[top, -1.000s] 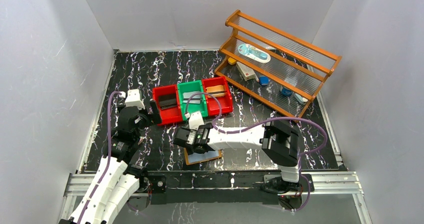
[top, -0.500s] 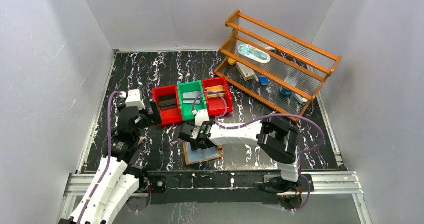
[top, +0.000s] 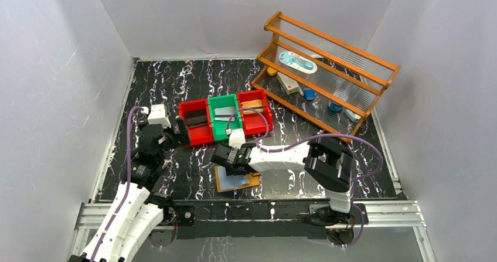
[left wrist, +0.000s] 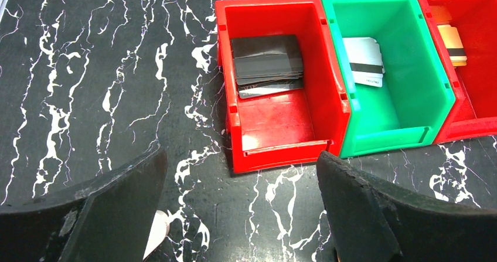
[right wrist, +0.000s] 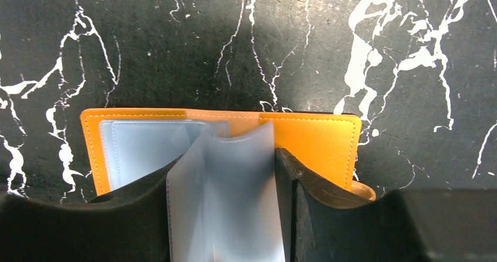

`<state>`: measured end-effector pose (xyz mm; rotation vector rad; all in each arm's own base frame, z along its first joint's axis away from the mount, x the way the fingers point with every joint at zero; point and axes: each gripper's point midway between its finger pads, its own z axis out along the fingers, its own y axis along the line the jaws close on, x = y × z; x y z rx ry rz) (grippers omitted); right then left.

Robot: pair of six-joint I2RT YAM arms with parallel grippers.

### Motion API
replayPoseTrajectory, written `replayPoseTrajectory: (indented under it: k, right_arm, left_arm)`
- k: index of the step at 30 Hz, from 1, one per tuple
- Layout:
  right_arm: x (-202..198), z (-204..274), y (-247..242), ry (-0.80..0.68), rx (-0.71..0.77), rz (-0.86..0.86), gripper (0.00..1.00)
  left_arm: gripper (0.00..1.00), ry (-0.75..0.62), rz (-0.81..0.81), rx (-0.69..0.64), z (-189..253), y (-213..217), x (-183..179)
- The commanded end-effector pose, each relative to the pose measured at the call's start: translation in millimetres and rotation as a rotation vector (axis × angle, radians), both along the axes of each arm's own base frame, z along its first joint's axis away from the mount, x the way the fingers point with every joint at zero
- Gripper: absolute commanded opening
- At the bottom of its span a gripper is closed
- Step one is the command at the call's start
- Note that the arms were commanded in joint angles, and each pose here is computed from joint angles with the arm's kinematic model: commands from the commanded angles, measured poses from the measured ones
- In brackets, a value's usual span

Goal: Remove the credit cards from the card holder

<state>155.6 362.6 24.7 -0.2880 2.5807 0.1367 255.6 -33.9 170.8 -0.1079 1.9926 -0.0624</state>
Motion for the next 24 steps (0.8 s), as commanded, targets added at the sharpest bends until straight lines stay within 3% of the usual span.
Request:
replayPoseTrajectory:
  k: [1, 7, 12, 19, 24]
  right_arm:
    - [-11.9, -15.8, -20.1, 0.06, -0.086, 0.015, 0.62]
    - [20.5, 62.1, -4.6, -0.08, 0.035, 0.035, 0.88]
    - [55.1, 145.7, -26.3, -0.22, 0.213, 0.027, 0.97]
    - [104.2, 229.6, -113.3, -0.476, 0.339, -0.127, 0.98]
    - [115.5, 265.0, -151.6, -0.604, 0.322, -0.151, 0.98]
  left_arm:
    - [0.98, -0.015, -0.011, 0.001, 8.3, -0.6, 1.0]
    - [0.98, 0.004, -0.037, -0.034, 8.5, -9.2, 2.1]
    - [0.98, 0.026, 0.018, -0.092, 14.9, -9.3, 5.5]
    - [0.98, 0.034, 0.21, -0.062, 62.4, 16.4, 20.2]
    - [0.98, 0.005, 0.308, -0.004, 101.0, 34.5, 27.6]
